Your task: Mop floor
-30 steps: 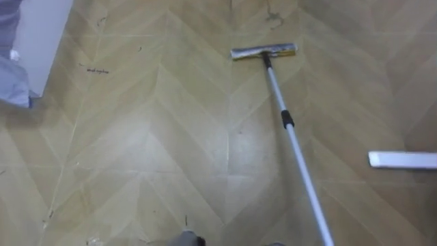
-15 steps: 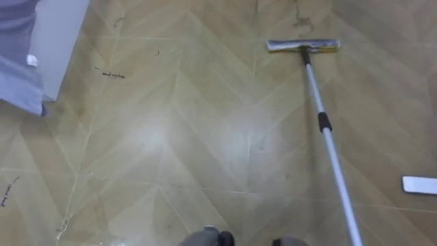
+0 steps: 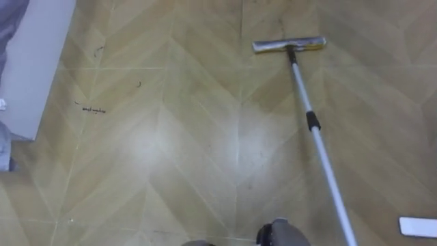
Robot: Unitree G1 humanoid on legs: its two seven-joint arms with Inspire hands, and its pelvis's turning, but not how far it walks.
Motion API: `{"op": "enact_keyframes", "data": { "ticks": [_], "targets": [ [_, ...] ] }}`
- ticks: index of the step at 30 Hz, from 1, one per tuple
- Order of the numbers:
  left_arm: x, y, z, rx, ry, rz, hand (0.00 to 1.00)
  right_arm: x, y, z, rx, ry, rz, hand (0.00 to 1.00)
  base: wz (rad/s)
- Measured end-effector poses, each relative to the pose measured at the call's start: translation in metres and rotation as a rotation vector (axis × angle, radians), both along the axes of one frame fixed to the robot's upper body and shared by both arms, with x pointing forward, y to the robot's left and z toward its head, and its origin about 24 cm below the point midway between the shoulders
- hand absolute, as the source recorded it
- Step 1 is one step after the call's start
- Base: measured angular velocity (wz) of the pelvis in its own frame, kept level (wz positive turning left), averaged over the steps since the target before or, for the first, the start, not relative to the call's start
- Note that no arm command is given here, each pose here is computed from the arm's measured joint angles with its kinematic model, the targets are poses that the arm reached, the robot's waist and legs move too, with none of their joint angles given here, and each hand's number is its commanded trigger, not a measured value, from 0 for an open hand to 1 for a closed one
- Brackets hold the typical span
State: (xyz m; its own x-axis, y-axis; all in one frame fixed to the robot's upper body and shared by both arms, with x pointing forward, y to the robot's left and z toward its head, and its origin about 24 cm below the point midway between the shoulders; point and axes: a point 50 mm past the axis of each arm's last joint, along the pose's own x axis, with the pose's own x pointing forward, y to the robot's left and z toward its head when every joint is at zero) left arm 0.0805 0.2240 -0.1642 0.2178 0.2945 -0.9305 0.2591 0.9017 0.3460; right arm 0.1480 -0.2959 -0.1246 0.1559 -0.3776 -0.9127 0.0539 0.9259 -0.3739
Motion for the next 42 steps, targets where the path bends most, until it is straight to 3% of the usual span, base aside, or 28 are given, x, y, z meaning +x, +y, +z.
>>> {"op": "enact_keyframes", "data": {
  "ticks": [2,6,9,14,21,24,27,32,35,39,42],
  "targets": [
    [0.004,0.002,0.001,0.009,-0.013,0.001,0.00,0.035,0.004,0.013,0.016,-0.119,0.011,1.00,0.06],
    [0.000,0.000,0.000,-0.031,-0.002,0.027,0.00,0.029,0.006,0.009,0.076,-0.132,-0.027,1.00,0.43],
    [0.015,-0.002,0.002,-0.053,-0.030,0.012,0.00,-0.016,-0.003,-0.005,0.083,-0.026,-0.072,1.00,0.47],
    [0.016,-0.002,0.003,-0.037,-0.052,0.019,0.00,-0.113,-0.018,-0.018,0.000,0.221,-0.107,1.00,0.06],
    [-0.013,-0.002,-0.002,-0.027,0.014,0.053,0.00,-0.167,0.006,-0.029,0.064,0.343,-0.123,1.00,-0.12],
    [-0.023,0.000,-0.004,-0.017,0.066,0.072,0.00,-0.155,0.012,-0.031,0.076,0.341,-0.111,1.00,-0.02],
    [-0.023,-0.001,-0.004,-0.020,0.072,0.072,0.00,-0.121,0.006,-0.028,0.052,0.300,-0.073,1.00,-0.05],
    [-0.008,0.003,0.000,-0.009,0.016,0.041,0.00,-0.007,-0.009,0.002,-0.020,0.046,0.009,1.00,-0.08],
    [-0.012,0.004,0.000,-0.012,0.021,0.045,0.00,0.024,-0.002,0.011,0.009,-0.060,0.023,1.00,-0.11],
    [-0.009,0.001,-0.001,-0.045,0.018,0.042,0.00,0.013,-0.004,0.007,0.035,-0.043,0.025,1.00,0.19],
    [0.003,-0.002,0.001,-0.060,-0.008,0.022,0.00,-0.034,-0.015,-0.005,0.019,0.076,-0.009,1.00,0.19]
  ]
}}
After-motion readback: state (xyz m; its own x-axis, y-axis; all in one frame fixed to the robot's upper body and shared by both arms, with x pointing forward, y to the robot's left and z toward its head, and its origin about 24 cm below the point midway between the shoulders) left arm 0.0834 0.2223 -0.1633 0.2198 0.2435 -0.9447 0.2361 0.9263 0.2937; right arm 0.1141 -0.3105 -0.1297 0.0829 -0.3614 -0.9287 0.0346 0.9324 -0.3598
